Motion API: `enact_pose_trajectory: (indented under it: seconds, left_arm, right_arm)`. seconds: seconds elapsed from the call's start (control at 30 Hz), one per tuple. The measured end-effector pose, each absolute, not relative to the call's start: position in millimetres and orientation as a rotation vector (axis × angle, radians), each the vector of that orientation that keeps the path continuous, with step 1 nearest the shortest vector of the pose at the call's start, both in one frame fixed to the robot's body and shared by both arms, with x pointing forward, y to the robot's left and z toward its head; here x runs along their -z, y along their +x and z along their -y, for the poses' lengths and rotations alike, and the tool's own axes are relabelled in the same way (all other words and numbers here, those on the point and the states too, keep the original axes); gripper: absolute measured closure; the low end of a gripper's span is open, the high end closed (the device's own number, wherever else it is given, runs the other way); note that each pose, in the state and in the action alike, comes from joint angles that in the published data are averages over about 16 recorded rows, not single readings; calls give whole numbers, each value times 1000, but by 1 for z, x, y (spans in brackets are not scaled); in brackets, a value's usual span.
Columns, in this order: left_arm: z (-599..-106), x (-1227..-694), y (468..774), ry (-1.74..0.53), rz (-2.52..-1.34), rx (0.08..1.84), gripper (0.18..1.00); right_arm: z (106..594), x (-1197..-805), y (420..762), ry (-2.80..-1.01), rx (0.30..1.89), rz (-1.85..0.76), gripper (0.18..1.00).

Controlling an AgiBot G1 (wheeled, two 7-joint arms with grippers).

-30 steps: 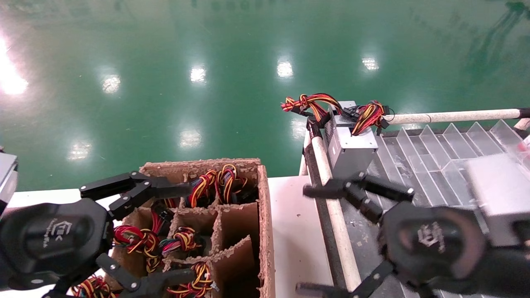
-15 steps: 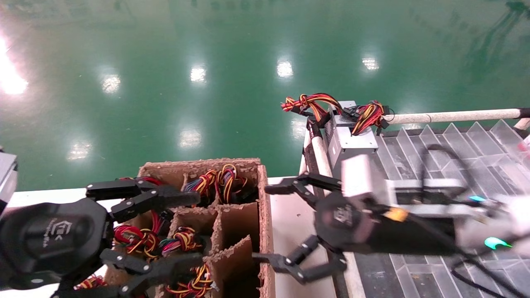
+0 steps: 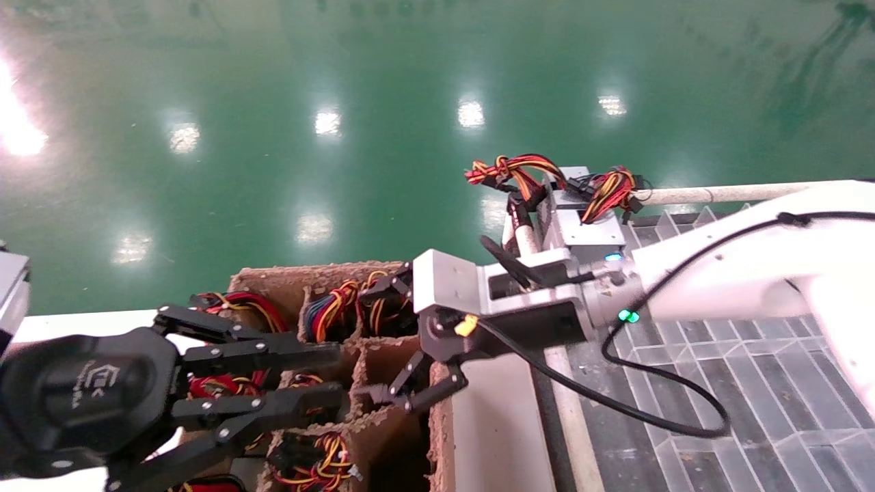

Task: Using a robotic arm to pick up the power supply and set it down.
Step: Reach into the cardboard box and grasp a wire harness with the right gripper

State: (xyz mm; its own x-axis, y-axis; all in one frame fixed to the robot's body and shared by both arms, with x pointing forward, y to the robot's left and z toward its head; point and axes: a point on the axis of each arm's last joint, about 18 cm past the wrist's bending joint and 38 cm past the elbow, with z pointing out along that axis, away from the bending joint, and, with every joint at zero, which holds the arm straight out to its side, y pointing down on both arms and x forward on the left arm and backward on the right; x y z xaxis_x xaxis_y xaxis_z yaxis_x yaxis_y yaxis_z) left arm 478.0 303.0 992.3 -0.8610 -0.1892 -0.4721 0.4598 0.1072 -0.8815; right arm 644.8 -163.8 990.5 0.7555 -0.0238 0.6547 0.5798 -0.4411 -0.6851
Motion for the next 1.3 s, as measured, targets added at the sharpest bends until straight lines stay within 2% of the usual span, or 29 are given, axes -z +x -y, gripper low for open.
enact_pose_trajectory:
  seconds: [0.27,0.47,0.8,1.0,1.3]
  left_arm:
    - [-303,-992,478,263,-1917,1804,906]
    - [-303,-992,478,263,-1917,1804,964]
    - [-303,-992,478,263,-1917,1804,992]
    - [-303,-992,478,263,-1917,1804,993]
    - [-303,-992,478,263,-1917,1804,993]
  right_arm:
    - [141,-997,670,-1929,806,443,180]
    - [131,-997,679,-1930,843,450,191]
    - [123,-995,688,-1929,900,444,261]
    - [118,-994,691,-1927,921,431,354]
    - [112,-988,692,-1935,916,422,560]
